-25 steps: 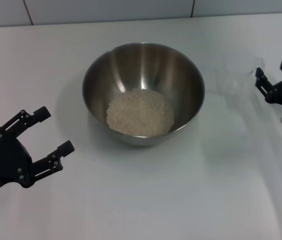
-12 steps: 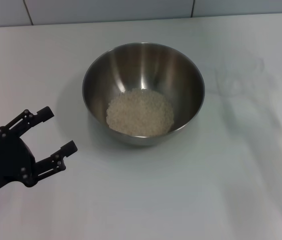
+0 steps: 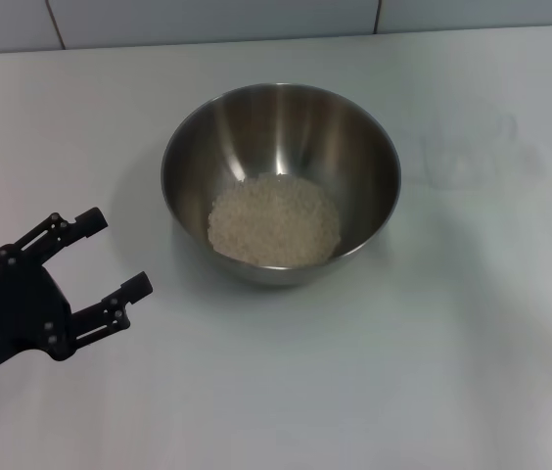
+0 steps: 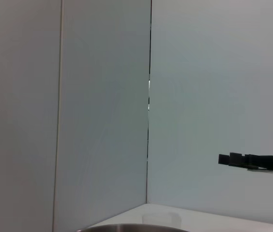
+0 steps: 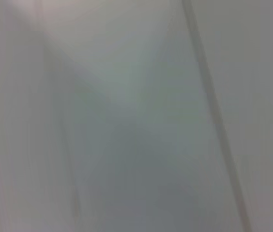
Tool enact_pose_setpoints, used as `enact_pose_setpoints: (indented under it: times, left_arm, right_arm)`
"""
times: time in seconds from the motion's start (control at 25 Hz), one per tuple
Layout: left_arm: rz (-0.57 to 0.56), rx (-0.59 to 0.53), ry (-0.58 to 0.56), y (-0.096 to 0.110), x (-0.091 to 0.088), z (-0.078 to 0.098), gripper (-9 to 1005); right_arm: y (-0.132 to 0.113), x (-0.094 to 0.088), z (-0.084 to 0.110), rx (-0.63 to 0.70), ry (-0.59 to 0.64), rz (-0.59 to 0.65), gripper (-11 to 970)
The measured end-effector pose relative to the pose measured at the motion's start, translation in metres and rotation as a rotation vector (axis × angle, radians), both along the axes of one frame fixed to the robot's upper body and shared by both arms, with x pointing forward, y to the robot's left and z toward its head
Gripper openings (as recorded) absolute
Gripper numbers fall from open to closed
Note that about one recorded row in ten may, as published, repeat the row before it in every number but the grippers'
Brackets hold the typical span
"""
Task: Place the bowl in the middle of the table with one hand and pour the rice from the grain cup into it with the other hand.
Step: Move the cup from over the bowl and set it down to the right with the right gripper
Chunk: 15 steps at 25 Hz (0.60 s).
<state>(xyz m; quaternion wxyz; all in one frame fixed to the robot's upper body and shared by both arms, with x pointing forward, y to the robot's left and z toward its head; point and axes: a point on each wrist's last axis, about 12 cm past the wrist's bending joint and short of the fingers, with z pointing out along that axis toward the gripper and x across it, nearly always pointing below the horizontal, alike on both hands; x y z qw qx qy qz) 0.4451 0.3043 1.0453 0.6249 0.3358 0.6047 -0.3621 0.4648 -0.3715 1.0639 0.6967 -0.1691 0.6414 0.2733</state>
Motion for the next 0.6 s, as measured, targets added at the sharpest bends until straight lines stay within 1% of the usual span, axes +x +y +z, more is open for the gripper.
enact_pose_setpoints:
  times: [0.12, 0.28, 0.44, 0.48, 0.6]
  left_arm:
    - [-0.003, 0.002, -0.001, 0.000, 0.002, 0.001, 860]
    - [-0.009, 0.000, 0.006, -0.001, 0.004, 0.002, 859]
    - [-0.033, 0.018, 0.040, 0.000, 0.010, 0.004, 859]
    - [-0.037, 0.026, 0.049, 0.001, 0.012, 0.005, 859]
    - [-0.048, 0.046, 0.071, 0.003, 0.017, 0.008, 859]
  right_arm:
    - [-0.008, 0.012, 0.014, -0.095, 0.055, 0.134, 644]
    - [-0.006, 0.030, 0.028, -0.225, 0.113, 0.291, 644]
    - [-0.002, 0.043, 0.038, -0.314, 0.141, 0.385, 645]
    - [0.001, 0.047, 0.041, -0.355, 0.144, 0.418, 645]
    - [0.003, 0.049, 0.042, -0.385, 0.148, 0.450, 645]
